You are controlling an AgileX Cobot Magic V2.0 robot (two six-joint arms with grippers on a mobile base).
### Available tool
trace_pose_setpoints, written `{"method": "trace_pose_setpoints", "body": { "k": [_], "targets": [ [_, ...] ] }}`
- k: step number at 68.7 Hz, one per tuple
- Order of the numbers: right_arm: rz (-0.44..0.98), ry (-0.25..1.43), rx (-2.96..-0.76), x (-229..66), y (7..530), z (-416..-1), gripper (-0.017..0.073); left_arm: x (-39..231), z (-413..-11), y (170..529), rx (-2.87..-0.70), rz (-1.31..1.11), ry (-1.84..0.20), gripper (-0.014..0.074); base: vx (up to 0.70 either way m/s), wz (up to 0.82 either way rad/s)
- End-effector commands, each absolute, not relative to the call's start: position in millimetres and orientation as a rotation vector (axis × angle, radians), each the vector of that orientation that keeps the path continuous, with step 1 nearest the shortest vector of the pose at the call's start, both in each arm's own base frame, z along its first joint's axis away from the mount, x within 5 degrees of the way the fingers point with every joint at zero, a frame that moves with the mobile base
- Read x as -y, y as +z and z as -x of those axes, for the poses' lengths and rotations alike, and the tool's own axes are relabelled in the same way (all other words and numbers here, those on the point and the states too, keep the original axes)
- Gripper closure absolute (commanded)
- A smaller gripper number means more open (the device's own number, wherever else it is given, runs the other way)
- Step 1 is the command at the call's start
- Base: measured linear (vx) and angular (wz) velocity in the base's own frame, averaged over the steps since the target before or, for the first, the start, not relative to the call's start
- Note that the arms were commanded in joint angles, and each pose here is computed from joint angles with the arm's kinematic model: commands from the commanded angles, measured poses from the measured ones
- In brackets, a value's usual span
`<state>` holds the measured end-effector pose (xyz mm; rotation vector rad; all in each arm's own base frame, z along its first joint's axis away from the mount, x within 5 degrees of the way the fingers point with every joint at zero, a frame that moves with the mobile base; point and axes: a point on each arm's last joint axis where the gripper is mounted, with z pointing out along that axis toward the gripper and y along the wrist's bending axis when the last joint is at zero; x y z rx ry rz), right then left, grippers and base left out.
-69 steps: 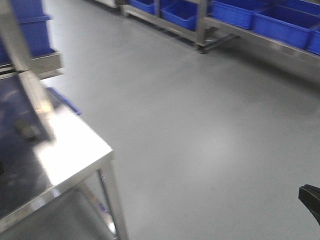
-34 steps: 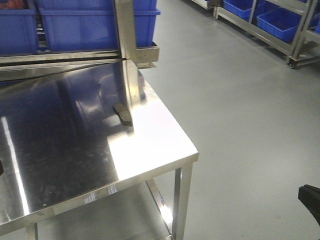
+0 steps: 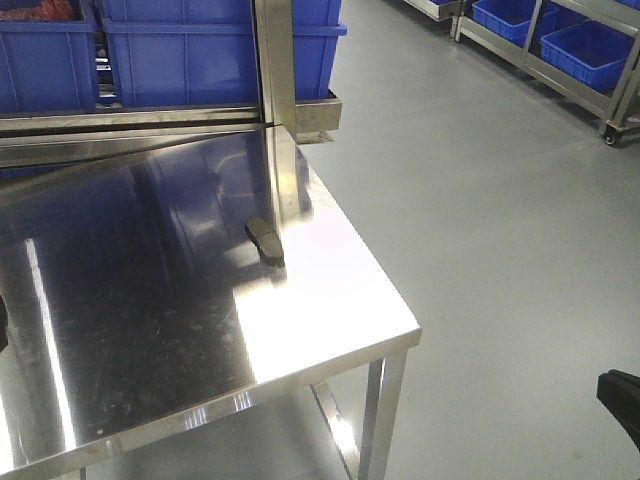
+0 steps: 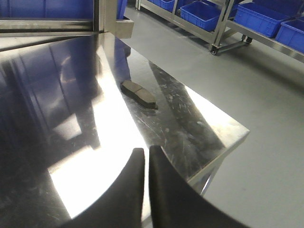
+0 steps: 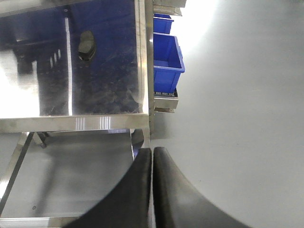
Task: Move and align brake pads A on conveyor
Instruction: 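Turn and approach the steel table holding the remaining pads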
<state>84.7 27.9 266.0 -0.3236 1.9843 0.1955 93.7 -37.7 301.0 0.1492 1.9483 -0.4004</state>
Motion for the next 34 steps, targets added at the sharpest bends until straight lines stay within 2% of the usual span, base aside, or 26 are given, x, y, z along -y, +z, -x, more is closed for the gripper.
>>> {"method": "trace_pose_setpoints", "body": {
  "k": [1, 19, 34],
  "targets": [
    [0.324, 0.197, -1.898, -29.2, 279.8, -88.1, 0.0569, 39.3, -95.6, 316.2, -1.855, -0.142, -0.433, 0.0600, 0.10, 0.09],
    [0.324, 0.197, -1.899, -29.2, 279.7, -88.0, 0.0569, 39.3, -95.6, 316.2, -1.855, -0.142, -0.433, 0.0600, 0.13, 0.20],
    [0.324, 0.197, -1.899, -29.2, 279.7, -88.0, 0.0569, 39.3, -95.6, 316.2, -1.855, -0.142, -0.433, 0.0600, 0.18, 0.48]
  ]
}}
